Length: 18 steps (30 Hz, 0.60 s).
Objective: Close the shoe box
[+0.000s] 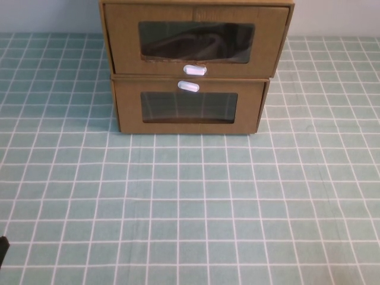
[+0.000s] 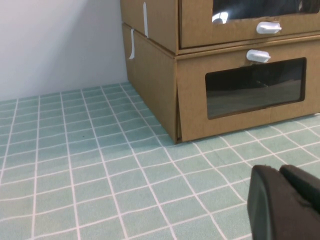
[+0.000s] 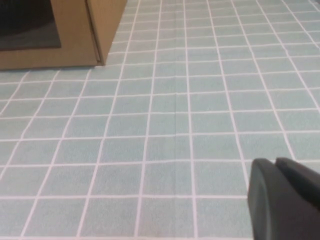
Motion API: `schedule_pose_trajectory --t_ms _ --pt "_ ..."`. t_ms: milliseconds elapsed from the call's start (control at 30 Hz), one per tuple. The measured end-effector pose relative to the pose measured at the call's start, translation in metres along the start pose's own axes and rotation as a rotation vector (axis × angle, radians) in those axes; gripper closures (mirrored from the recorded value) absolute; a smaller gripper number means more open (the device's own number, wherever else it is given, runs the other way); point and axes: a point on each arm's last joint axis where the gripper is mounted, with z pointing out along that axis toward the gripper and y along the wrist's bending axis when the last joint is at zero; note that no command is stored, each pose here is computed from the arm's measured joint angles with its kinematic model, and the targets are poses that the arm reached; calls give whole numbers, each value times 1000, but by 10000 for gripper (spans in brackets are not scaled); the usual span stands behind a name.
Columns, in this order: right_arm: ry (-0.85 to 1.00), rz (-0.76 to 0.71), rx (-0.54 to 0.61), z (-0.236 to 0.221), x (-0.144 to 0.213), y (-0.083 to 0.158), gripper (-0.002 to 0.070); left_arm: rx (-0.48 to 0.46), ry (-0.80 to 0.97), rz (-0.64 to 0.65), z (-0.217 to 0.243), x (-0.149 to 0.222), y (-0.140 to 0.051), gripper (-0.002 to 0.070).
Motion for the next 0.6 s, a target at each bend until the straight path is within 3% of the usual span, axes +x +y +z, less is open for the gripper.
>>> schedule_pose_trajectory --t_ms 600 --pt "6 5 -2 0 1 0 687 3 4 0 0 0 0 680"
